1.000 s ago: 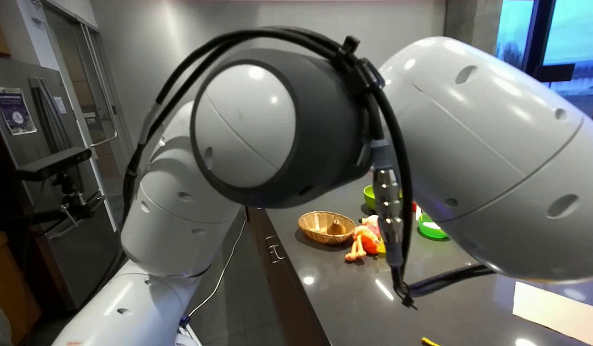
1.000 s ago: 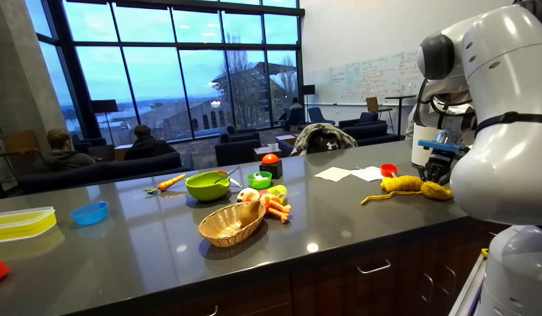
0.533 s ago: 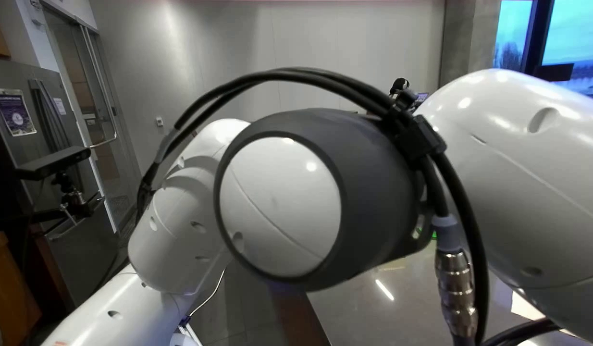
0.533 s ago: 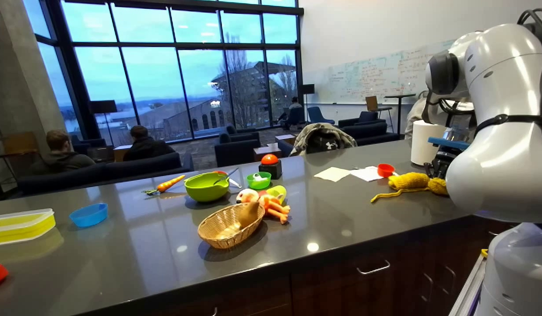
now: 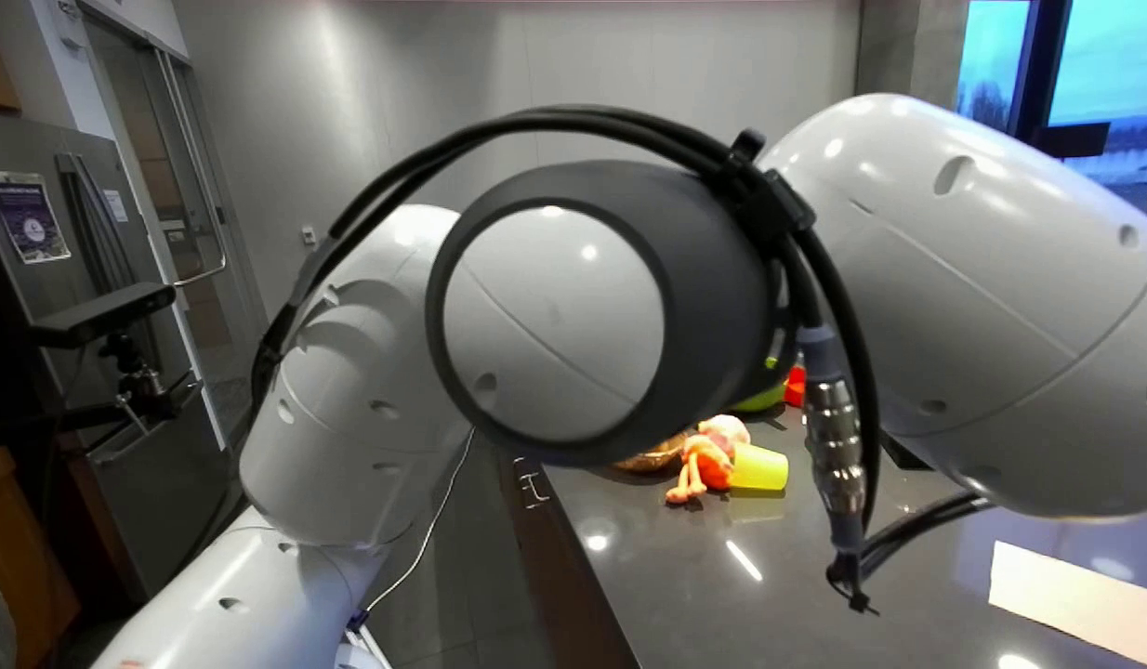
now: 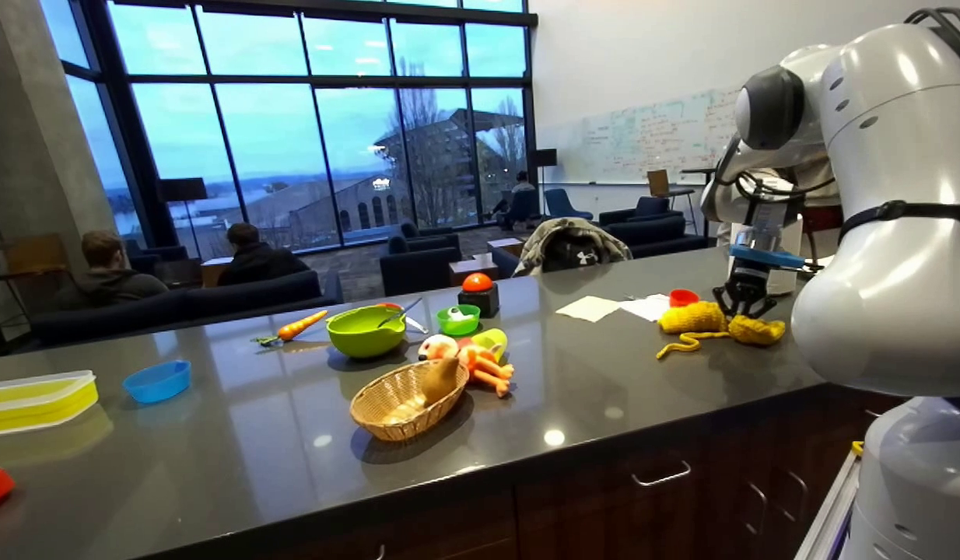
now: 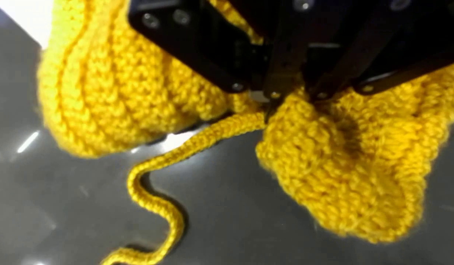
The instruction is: Use the yellow cloth to clean the table
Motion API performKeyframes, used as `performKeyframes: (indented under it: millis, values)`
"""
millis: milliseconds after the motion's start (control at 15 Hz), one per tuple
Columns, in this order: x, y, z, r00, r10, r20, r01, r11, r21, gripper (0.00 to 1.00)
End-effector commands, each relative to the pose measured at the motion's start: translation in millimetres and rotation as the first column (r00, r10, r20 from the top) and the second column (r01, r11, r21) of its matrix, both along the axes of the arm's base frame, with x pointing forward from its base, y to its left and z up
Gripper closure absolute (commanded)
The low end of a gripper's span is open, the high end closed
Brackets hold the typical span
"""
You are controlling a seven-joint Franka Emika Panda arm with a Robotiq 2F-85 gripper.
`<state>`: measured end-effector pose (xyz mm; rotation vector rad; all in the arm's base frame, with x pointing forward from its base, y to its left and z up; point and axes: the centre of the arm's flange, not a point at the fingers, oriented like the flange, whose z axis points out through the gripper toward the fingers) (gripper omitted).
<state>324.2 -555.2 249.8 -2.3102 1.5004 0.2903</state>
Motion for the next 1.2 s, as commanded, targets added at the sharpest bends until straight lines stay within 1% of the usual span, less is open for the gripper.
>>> performKeyframes:
  millis: [0,67,200,400,467,533,667,800,1067,1133]
  values:
    - [24,75,11,0.983,0.174,0.06,-0.168,0.982,-0.087,1.0]
    - [34,90,17,0.974,0.216,0.073,-0.206,0.971,-0.122,1.0]
    - [53,118,25,0.946,0.308,0.104,-0.287,0.942,-0.175,1.0]
    - [75,154,32,0.891,0.43,0.144,-0.386,0.886,-0.255,1.0]
    - [85,121,18,0.924,0.364,0.118,-0.336,0.92,-0.204,0.99]
    - [90,133,20,0.911,0.392,0.125,-0.359,0.907,-0.221,0.99]
    - [92,143,24,0.903,0.41,0.131,-0.374,0.898,-0.232,0.99]
    - [88,142,25,0.899,0.416,0.135,-0.379,0.895,-0.236,0.99]
    - [86,140,24,0.903,0.411,0.128,-0.374,0.896,-0.239,1.0]
    - [86,141,24,0.902,0.413,0.126,-0.377,0.896,-0.235,0.74]
